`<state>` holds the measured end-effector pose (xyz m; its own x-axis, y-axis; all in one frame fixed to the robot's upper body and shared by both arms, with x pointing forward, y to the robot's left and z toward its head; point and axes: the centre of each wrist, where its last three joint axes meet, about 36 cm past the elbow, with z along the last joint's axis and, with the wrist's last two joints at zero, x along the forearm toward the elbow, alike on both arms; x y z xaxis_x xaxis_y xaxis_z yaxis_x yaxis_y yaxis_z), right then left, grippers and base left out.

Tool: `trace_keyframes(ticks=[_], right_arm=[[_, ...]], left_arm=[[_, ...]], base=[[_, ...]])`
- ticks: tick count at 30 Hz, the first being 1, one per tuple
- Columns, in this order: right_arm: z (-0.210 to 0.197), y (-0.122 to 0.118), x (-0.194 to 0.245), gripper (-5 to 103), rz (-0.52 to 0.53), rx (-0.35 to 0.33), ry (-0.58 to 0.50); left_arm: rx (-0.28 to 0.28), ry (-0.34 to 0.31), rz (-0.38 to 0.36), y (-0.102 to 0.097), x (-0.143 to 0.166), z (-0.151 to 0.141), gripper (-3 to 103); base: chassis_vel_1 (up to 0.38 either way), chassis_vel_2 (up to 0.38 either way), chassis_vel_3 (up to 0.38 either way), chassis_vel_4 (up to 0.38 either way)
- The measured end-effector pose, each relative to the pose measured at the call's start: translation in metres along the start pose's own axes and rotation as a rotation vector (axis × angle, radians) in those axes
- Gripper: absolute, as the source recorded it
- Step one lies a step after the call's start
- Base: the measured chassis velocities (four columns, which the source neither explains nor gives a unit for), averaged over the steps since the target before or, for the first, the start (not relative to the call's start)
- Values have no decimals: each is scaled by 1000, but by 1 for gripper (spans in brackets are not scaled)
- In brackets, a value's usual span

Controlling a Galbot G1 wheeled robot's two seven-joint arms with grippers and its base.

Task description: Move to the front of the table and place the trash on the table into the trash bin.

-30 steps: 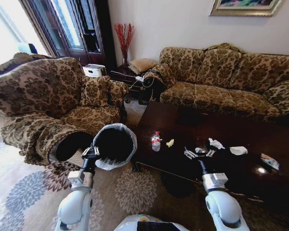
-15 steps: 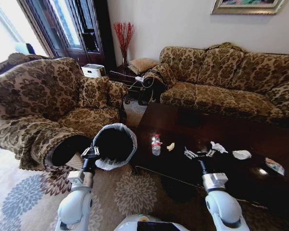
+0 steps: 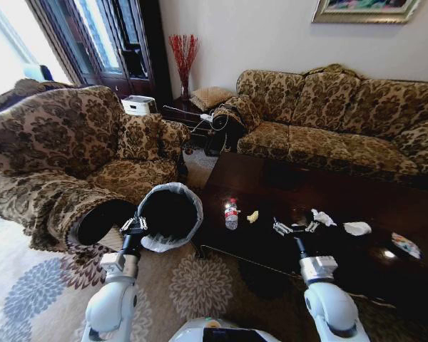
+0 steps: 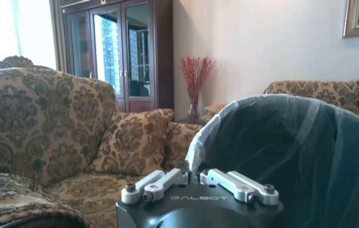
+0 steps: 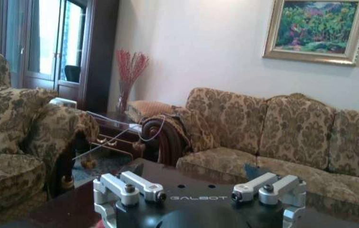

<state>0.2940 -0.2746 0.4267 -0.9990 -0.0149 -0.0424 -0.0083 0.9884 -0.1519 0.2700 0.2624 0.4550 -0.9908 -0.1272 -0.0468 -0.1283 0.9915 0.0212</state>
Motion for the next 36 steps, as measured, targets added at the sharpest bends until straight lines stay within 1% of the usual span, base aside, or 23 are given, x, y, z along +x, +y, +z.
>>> trace_keyframes(ticks=[19, 20, 21, 22, 24, 30, 31, 33, 34, 36], right_arm=[[0, 0, 0, 100, 3, 0, 9], [-3, 8, -5, 100, 2, -6, 74], [-7, 16, -13, 100, -12, -18, 94], [-7, 16, -13, 100, -12, -18, 94], [-15, 22, -25, 100, -21, -41, 77], [-14, 23, -32, 100, -28, -51, 64], [-12, 25, -36, 100, -34, -64, 65], [-4, 32, -47, 100, -57, -112, 78], [-4, 32, -47, 100, -57, -112, 78], [9, 43, -65, 100, -82, -148, 92]], left_arm=[[5, -5, 2, 0, 0, 1, 4], [19, -29, 28, 3, -8, 9, 4], [26, -49, 49, 4, -16, 14, 4], [26, -49, 49, 4, -16, 14, 4], [46, -83, 63, 4, -25, 15, 4], [55, -90, 65, 3, -29, 16, 4], [54, -90, 65, 3, -30, 16, 4], [46, -85, 58, 6, -36, 20, 4], [46, -85, 58, 6, -36, 20, 4], [33, -93, 37, 10, -42, 19, 4]], base=[[0, 0, 0, 0], [0, 0, 0, 0], [0, 0, 0, 0], [0, 0, 0, 0], [0, 0, 0, 0], [0, 0, 0, 0], [0, 0, 0, 0], [0, 0, 0, 0], [0, 0, 0, 0], [0, 0, 0, 0]])
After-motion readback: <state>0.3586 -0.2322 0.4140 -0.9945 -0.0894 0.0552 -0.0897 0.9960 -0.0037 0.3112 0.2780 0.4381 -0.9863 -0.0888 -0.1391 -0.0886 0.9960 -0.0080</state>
